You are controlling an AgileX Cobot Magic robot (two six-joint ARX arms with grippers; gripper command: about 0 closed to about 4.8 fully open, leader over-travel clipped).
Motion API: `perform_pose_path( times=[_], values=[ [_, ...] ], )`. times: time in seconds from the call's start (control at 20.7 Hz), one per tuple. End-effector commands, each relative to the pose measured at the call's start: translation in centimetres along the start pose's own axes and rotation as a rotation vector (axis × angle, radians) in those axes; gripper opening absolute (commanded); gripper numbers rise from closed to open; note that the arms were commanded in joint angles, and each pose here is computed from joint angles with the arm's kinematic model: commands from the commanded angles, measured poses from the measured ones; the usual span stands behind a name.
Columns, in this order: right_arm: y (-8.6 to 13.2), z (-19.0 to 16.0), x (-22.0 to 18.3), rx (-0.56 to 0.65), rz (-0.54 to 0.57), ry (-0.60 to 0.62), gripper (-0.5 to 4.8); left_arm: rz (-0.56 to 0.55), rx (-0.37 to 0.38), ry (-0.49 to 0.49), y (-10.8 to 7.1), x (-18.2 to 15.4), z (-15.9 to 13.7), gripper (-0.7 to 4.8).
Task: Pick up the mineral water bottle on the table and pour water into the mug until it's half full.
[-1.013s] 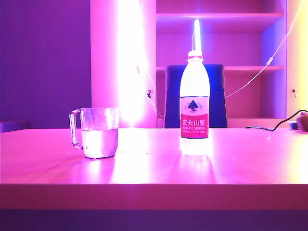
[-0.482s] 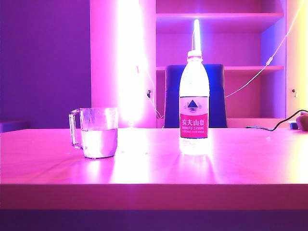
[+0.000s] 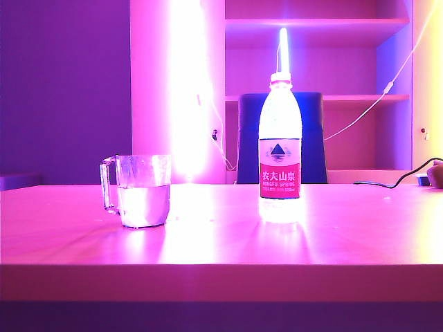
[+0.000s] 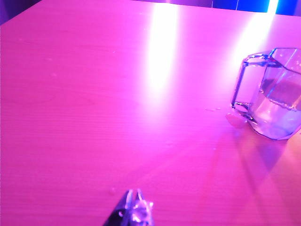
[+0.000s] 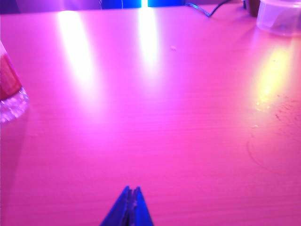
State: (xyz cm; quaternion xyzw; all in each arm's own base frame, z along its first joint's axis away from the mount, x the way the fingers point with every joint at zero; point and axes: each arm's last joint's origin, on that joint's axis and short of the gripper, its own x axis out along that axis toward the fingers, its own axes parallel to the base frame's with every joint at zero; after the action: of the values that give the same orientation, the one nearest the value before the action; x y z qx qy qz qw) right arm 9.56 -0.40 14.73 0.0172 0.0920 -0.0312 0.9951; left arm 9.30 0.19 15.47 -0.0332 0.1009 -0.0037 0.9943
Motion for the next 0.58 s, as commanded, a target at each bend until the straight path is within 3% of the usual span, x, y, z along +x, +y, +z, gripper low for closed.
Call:
perform_pose_path(
  times=[0.05,0.19,0.58],
  values=[
    [0.08,-0.12,0.06,-0.027,0.030,-0.001,-0.06,0.000,-0.002,-0.015,-0.01,-0.03,0.21,-0.05],
    [0.45,0.03,0.02,0.012,0.143,-0.013,-0.06,0.000,-0.002,-0.015,-0.01,-0.03,0.21,-0.05],
    [0.43,0.03,0.03,0.012,0.139,-0.013,-0.06,0.000,-0.002,-0.015,-0.01,-0.03,0.21,-0.05]
  ],
)
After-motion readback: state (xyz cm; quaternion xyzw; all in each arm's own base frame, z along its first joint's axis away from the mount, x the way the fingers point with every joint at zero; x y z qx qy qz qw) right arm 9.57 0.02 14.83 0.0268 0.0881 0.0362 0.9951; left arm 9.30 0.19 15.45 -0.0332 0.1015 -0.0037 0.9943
